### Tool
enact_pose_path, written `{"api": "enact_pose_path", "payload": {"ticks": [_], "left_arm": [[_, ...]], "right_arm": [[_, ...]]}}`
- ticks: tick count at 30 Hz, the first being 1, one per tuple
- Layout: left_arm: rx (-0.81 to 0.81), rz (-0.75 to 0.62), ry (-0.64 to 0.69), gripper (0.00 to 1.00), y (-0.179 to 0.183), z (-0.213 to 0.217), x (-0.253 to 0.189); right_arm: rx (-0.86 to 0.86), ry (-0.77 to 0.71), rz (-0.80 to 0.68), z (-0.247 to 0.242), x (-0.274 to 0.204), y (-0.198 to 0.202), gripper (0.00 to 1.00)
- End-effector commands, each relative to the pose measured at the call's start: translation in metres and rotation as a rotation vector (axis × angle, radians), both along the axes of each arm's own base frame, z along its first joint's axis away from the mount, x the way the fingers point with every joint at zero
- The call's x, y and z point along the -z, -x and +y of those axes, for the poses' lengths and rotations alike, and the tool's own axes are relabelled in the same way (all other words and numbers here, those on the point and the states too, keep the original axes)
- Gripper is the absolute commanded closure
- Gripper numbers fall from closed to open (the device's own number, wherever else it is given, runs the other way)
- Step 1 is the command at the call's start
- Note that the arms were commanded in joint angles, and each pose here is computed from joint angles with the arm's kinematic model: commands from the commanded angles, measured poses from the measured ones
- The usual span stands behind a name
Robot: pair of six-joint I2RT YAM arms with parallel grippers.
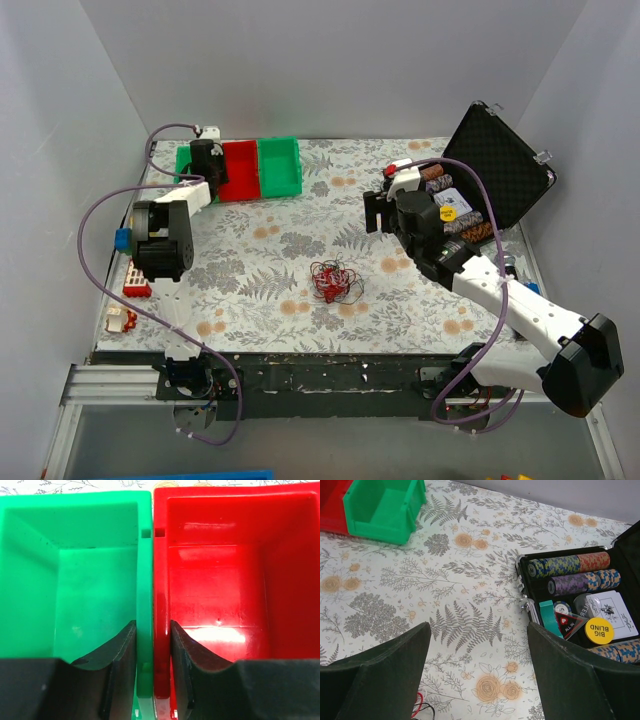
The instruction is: Untangle the cables
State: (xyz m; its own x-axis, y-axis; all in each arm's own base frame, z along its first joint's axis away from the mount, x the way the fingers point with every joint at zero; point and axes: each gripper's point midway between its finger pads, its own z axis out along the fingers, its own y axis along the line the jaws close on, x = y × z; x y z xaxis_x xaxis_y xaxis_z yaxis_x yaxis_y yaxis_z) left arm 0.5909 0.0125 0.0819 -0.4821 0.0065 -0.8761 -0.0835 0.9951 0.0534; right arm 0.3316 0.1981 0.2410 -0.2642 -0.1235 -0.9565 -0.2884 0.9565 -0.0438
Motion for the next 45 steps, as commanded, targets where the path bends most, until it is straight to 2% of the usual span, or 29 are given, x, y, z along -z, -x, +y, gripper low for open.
{"api": "enact_pose_path", "payload": {"ticks": [1,4,12,17,24,29,34,37,40,45], "left_arm": [[0.005,-0.032,0.018,0.78,-0.001,-0.004,-0.023],[0.06,-0.004,0.031,0.84,0.018,-0.021,-0.016],[0.171,0.076,0.035,0.79,0.095,-0.082,-0.002],[0.202,0.099,0.09,0.79,0.132,-0.116,0.0],[0.14,0.205,0.115,0.79,0.164,-0.142,0.019],[0.106,0.236,0.145,0.78,0.168,-0.162,0.025],[0.136,0.256,0.166,0.76,0.18,-0.201,0.025],[0.14,0.283,0.186,0.69,0.192,-0.213,0.028],[0.139,0.294,0.196,0.47,0.202,-0.221,0.03],[0.154,0.306,0.218,0.37,0.213,-0.23,0.028]], "right_arm": [[-0.03,-0.032,-0.057,0.007,-0.016,-0.002,0.15],[-0.027,-0.024,-0.048,0.009,-0.013,-0.004,0.15],[-0.015,-0.007,-0.007,0.012,0.002,-0.009,0.15],[-0.035,-0.007,0.03,0.018,0.016,-0.007,0.15],[-0.037,0.01,0.095,0.023,0.036,-0.008,0.15],[-0.125,-0.01,0.202,0.039,0.065,0.006,0.15],[-0.16,-0.024,0.346,0.046,0.105,0.026,0.15],[-0.226,-0.023,0.387,0.052,0.123,0.044,0.15],[-0.299,0.011,0.389,0.056,0.133,0.065,0.14],[-0.417,-0.022,0.461,0.063,0.149,0.095,0.14]]}}
